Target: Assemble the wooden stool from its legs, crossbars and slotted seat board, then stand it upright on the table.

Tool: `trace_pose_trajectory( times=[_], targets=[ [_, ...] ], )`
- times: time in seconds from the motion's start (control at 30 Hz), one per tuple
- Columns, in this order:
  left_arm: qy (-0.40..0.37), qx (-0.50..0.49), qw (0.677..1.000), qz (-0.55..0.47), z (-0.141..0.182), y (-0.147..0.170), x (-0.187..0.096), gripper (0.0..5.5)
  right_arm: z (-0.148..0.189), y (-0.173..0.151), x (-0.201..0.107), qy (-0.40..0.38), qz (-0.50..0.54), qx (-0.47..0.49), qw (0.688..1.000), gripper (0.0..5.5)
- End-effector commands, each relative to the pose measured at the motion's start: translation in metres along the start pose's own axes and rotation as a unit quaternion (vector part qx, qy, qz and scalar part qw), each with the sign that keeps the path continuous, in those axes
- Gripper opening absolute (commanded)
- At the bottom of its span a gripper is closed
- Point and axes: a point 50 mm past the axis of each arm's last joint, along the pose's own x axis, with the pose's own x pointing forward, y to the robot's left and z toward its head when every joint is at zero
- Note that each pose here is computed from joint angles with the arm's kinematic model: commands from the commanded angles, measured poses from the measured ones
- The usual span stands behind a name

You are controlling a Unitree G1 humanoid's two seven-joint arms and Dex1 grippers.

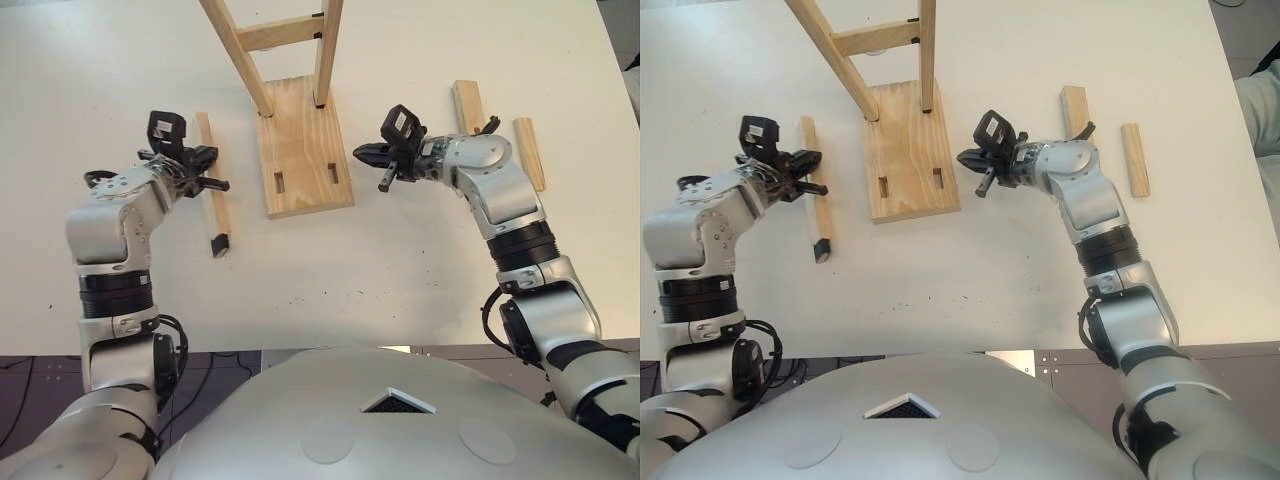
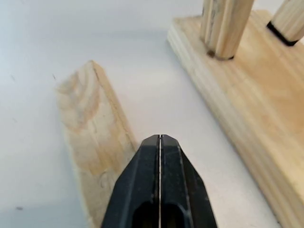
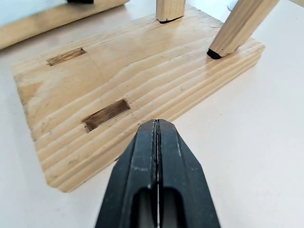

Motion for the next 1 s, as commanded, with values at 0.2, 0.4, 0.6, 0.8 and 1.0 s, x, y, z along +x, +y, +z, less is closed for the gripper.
trace_pose_trajectory(
  times=[0.2,0.4,0.6,0.8,1.0],
  targets=[
    [0.041,0.044,0.997,0.038,-0.029,0.019,0.008,0.00,0.049,-0.059,-0.058,-0.143,-0.160,0.108,0.971,0.02],
    [-0.062,0.096,0.993,-0.009,0.002,0.021,-0.001,0.00,0.036,-0.090,-0.118,-0.110,-0.276,0.211,0.931,0.21],
    [-0.264,0.063,0.962,0.038,0.070,0.019,-0.055,0.00,-0.015,-0.093,-0.164,0.048,-0.387,0.156,0.908,1.11],
    [-0.190,0.010,0.957,0.217,0.043,0.069,-0.104,0.00,-0.047,-0.074,-0.189,0.106,-0.406,0.178,0.890,2.11],
    [-0.057,-0.022,0.963,0.264,-0.015,0.076,-0.108,0.00,-0.064,-0.053,-0.178,0.125,-0.371,0.215,0.895,2.41]
  ],
)
